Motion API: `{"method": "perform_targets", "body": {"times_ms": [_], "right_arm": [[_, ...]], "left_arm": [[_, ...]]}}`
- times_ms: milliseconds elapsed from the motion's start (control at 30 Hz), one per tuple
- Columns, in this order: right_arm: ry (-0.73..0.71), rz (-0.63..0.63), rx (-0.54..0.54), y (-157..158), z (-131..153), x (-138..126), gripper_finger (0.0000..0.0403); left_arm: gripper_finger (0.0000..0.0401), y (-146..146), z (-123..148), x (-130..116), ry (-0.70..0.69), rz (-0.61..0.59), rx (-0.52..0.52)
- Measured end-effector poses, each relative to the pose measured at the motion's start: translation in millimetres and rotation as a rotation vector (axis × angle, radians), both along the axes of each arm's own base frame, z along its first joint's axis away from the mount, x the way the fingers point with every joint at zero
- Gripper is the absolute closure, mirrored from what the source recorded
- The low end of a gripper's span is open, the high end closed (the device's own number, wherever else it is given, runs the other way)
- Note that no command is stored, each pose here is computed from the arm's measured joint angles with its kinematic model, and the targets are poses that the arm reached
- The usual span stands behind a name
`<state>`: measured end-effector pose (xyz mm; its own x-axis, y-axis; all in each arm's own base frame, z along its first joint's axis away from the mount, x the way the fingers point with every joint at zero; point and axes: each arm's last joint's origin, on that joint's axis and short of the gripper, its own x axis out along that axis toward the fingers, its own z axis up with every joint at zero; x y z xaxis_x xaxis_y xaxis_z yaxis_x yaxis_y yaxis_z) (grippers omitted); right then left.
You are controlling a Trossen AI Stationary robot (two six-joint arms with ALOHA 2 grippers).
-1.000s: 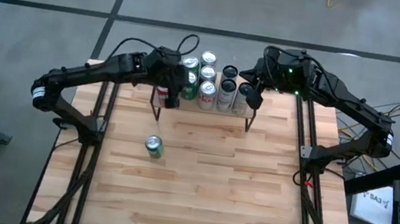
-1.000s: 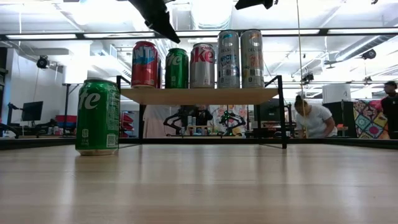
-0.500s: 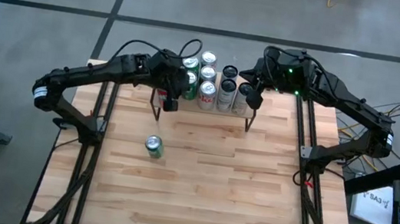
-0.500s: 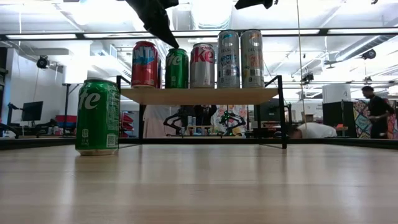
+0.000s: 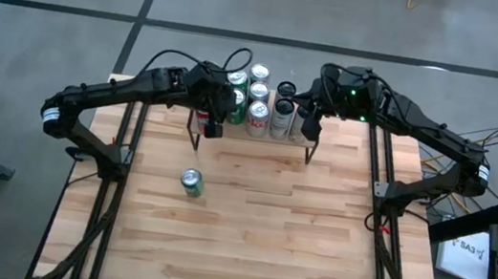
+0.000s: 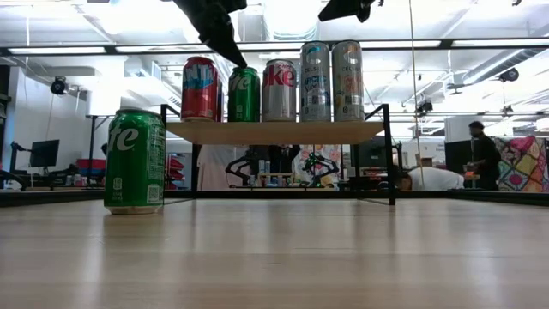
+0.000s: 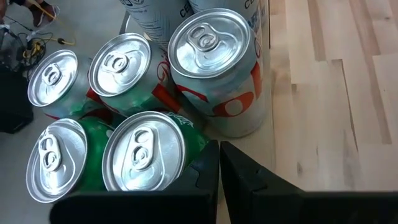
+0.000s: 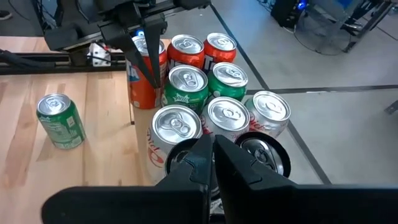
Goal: Place canned beverage on shelf
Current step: Adjust the green soda cans on the shelf
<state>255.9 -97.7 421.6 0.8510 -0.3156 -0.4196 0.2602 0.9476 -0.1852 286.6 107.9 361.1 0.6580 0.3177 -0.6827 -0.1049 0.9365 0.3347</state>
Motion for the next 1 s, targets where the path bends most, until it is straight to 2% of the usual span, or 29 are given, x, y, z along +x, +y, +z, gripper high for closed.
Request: {"method": "perform_targets", "body": {"times_ms": [300,800,1000], "right_arm": [[0.0,0.0,0.0,0.0,-0.6,0.0,0.0394],[0.004,0.0,0.002,0.1,-1.1,-0.2,0.0394],[0.006,0.001,0.001,0.1,-1.2,-0.4,0.0394]], "left_arm": [[0.0401,2.0,-0.2,-0.5,0.012,0.055,0.043],[0.0401,3.0,0.5,-0.1,-0.002,0.08,0.046],[0.0401,-3.1,8.7,-7.0,-0.023,0.028,0.047]]}}
